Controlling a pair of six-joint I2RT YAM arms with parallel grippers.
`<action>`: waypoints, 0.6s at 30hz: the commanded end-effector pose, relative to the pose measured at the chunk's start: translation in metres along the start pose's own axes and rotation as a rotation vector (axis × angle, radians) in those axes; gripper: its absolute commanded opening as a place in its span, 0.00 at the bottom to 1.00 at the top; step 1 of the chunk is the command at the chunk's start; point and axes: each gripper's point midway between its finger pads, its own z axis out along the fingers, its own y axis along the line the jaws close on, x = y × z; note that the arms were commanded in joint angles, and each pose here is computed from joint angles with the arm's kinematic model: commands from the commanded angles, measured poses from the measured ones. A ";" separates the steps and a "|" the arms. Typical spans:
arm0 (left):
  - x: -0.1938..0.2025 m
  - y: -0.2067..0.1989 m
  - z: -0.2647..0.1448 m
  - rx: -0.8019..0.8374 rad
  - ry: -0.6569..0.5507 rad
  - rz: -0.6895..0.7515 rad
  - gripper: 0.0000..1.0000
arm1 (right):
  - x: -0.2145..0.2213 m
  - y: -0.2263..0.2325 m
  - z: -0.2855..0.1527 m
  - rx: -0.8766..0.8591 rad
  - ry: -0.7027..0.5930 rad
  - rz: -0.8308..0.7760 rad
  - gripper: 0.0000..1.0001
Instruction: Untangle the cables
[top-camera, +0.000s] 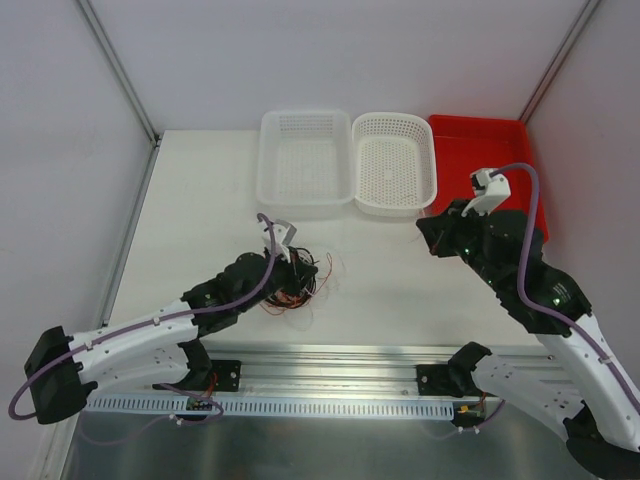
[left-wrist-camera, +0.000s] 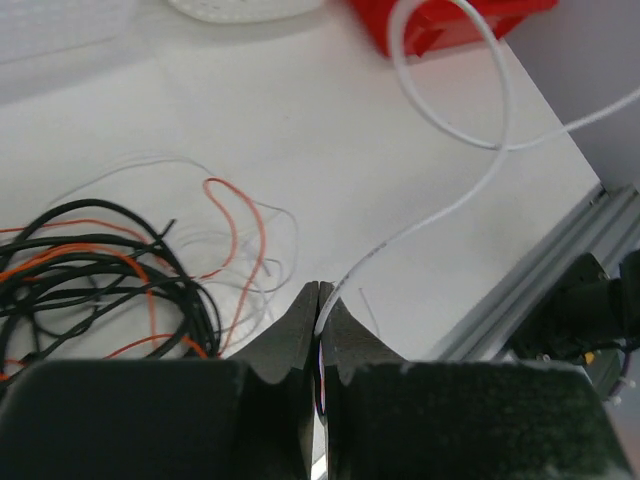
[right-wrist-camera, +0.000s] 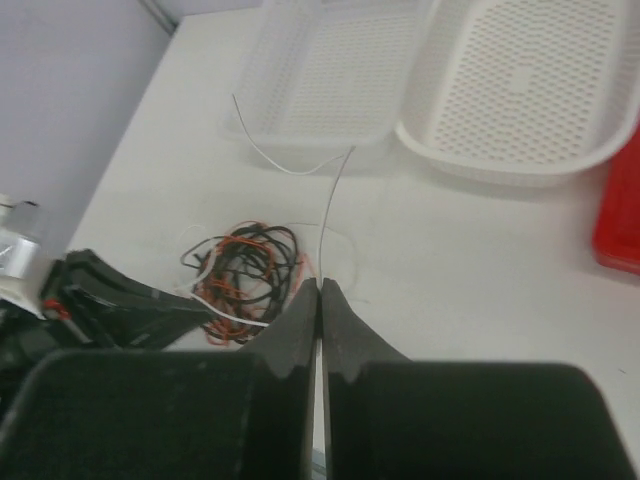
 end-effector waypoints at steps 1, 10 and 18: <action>0.002 0.051 -0.017 -0.183 -0.019 -0.079 0.00 | -0.011 -0.049 -0.027 0.212 -0.066 -0.074 0.01; -0.001 0.108 -0.045 -0.339 -0.024 -0.287 0.00 | -0.022 -0.084 -0.055 0.380 -0.109 -0.126 0.01; -0.018 0.083 -0.033 -0.236 0.059 -0.284 0.24 | -0.058 -0.072 -0.055 0.367 -0.156 -0.186 0.01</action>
